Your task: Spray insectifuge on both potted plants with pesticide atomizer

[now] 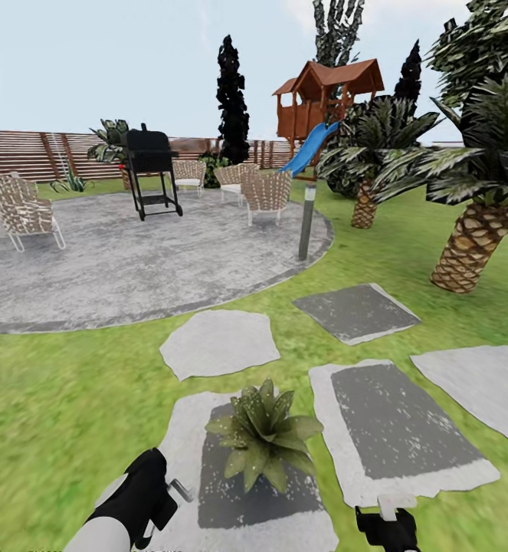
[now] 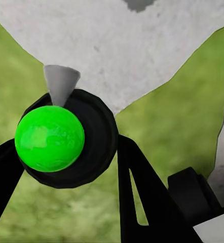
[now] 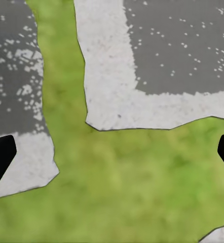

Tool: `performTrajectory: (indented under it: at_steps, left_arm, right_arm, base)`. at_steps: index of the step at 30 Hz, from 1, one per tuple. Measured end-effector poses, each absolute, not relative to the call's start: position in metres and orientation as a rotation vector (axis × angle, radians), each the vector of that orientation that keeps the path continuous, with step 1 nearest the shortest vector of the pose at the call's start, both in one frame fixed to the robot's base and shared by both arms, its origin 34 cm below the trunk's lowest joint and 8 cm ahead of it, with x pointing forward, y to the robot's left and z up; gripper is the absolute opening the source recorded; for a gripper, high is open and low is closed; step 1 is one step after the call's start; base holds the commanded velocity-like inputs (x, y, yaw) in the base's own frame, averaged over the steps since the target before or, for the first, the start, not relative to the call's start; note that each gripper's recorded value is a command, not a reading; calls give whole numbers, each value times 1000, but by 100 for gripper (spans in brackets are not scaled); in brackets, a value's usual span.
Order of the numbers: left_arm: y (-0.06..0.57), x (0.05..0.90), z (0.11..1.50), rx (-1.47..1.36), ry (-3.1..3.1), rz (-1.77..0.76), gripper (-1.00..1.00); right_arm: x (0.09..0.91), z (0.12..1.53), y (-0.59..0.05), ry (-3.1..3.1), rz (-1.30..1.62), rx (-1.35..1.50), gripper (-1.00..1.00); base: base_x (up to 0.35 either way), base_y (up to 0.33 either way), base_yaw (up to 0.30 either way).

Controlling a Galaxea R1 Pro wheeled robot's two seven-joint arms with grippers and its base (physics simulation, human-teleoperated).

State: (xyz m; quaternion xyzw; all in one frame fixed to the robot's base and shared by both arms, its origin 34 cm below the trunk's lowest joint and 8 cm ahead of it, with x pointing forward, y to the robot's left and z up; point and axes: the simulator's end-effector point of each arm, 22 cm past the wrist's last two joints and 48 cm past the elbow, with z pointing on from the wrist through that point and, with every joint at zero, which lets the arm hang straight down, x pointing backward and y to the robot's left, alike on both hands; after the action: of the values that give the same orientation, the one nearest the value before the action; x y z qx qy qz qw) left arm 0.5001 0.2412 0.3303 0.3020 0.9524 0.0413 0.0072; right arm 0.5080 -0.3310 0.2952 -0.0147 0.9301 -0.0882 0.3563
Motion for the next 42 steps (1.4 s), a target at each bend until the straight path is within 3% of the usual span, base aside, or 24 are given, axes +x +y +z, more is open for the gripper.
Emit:
performTrajectory:
  at_steps: [9,19,33,42]
  left_arm:
    - [241,500,330,950,2978,131,-100]
    - [241,500,330,953,2977,132,-100]
    - [242,500,330,952,2976,134,-100]
    - [243,500,330,948,2978,135,-100]
  right_arm:
    - [508,295,-332,2402,-231,-38,100]
    - [508,296,-332,2401,-230,-36,100]
    - [508,295,-331,2404,-228,-39,100]
    - [508,295,-331,2404,-227,-39,100]
  base:
    - [13,-24,8]
    - [120,-229,0]
    - [-49,-264,0]
    - [-1,-230,212]
